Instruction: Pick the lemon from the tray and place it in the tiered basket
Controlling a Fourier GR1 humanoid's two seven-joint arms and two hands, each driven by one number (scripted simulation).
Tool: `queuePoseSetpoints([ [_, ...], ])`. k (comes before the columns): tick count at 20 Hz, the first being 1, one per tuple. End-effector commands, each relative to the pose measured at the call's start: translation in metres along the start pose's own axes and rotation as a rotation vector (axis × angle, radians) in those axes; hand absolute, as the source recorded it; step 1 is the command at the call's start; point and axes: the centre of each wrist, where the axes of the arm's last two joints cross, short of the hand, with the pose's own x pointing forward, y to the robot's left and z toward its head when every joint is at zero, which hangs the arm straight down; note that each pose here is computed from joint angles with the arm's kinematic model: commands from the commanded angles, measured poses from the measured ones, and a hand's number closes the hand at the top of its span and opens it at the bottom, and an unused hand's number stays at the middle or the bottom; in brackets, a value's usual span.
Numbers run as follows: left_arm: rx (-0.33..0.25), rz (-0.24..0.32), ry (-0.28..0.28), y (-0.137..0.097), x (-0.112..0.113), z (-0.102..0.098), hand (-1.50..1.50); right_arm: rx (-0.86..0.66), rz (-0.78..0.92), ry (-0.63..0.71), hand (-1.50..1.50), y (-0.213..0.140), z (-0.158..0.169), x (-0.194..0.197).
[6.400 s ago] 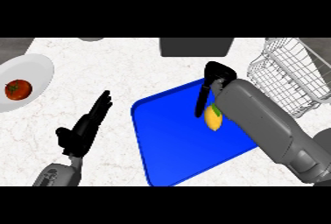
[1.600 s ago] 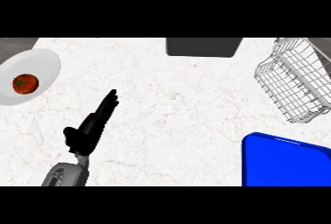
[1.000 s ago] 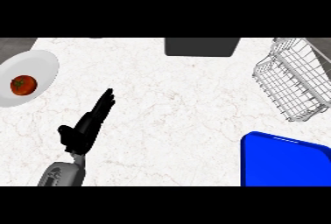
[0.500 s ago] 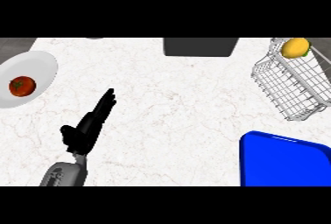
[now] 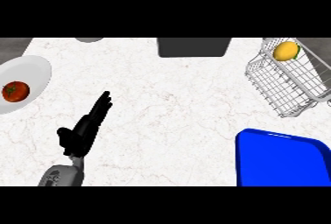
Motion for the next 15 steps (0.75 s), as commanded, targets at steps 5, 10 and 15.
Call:
queuePoseSetpoints([
  [5,0.031,0.008,0.02,0.002,-0.006,0.014,0.0,-0.259,-0.203,-0.101,-1.5,-0.082,-0.029,0.007],
  [10,0.086,0.008,0.017,0.01,-0.007,0.022,0.0,-0.262,-0.246,-0.12,-1.5,-0.13,-0.03,-0.021],
  [15,0.121,0.01,0.027,0.034,-0.003,0.026,0.0,-0.199,-0.162,-0.119,-1.5,-0.177,-0.023,-0.053],
])
